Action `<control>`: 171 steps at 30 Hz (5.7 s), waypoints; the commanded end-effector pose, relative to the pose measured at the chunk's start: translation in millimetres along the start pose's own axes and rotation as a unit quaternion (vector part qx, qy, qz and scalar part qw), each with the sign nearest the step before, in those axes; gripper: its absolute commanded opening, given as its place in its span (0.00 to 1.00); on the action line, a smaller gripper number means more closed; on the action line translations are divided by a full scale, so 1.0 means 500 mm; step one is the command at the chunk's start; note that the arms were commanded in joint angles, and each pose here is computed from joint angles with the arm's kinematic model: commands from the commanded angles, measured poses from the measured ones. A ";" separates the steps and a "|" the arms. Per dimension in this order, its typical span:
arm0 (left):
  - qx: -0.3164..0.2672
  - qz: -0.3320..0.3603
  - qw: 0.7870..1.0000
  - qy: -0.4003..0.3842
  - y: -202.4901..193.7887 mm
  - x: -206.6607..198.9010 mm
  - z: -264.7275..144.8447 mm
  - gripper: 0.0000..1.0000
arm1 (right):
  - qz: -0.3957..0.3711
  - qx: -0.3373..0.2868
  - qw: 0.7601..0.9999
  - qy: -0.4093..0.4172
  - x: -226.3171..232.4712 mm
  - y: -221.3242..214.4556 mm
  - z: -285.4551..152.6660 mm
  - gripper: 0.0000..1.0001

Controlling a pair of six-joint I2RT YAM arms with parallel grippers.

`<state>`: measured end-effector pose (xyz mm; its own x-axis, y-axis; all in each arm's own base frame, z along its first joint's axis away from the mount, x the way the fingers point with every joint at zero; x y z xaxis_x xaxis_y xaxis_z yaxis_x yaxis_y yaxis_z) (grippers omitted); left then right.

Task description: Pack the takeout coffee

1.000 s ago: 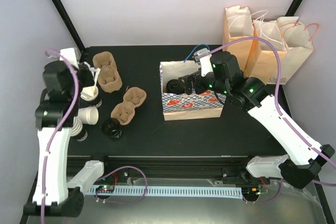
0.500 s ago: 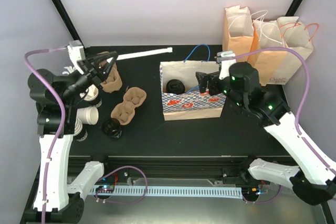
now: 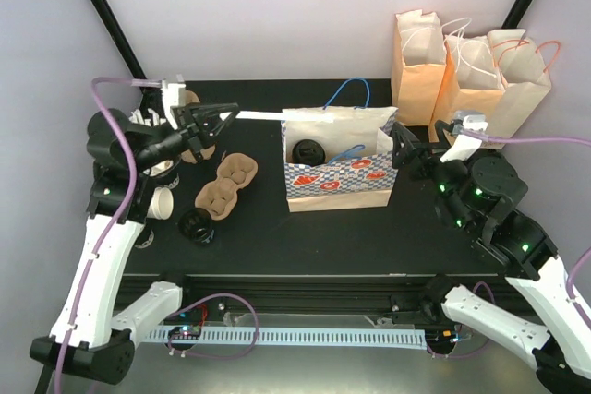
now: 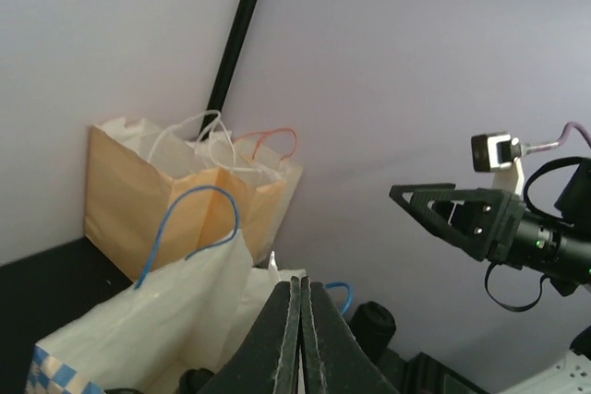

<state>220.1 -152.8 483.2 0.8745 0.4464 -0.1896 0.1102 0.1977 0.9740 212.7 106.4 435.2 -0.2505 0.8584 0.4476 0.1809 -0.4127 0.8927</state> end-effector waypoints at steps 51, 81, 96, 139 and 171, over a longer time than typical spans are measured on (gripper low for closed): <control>0.212 -0.140 0.636 0.729 -0.279 0.397 -0.444 0.99 | -0.044 0.062 0.997 0.003 0.028 -0.059 0.076 1.00; 0.211 -0.251 0.648 0.688 -0.359 0.435 -0.421 0.20 | -0.043 0.060 0.997 0.002 0.027 -0.060 0.075 1.00; 0.188 -0.218 0.664 0.690 -0.277 0.407 -0.416 0.02 | -0.040 0.064 0.997 0.004 0.029 -0.064 0.079 1.00; 0.038 -0.094 0.993 0.059 -0.061 0.080 -0.002 0.02 | -0.031 0.065 0.997 0.004 0.029 -0.062 0.076 1.00; 0.311 -0.020 0.885 0.347 -0.214 0.317 0.054 0.99 | -0.032 0.050 0.998 -0.016 0.010 -0.050 0.060 1.00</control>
<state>353.7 -208.9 368.7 0.6448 0.7264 -0.2377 0.4801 -0.1430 0.8655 236.8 133.1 407.4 -0.2396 0.8940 0.3786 0.2760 -0.3111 0.9094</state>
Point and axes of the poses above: each gripper's point midway between its finger pads, its own z axis out along the fingers, its own x axis along the line the jaws close on, y = z × x, the point moved 2 cm from there along -z, back along the fingers, and after that the axes turned 10 degrees about z, right-handed, at the moved point
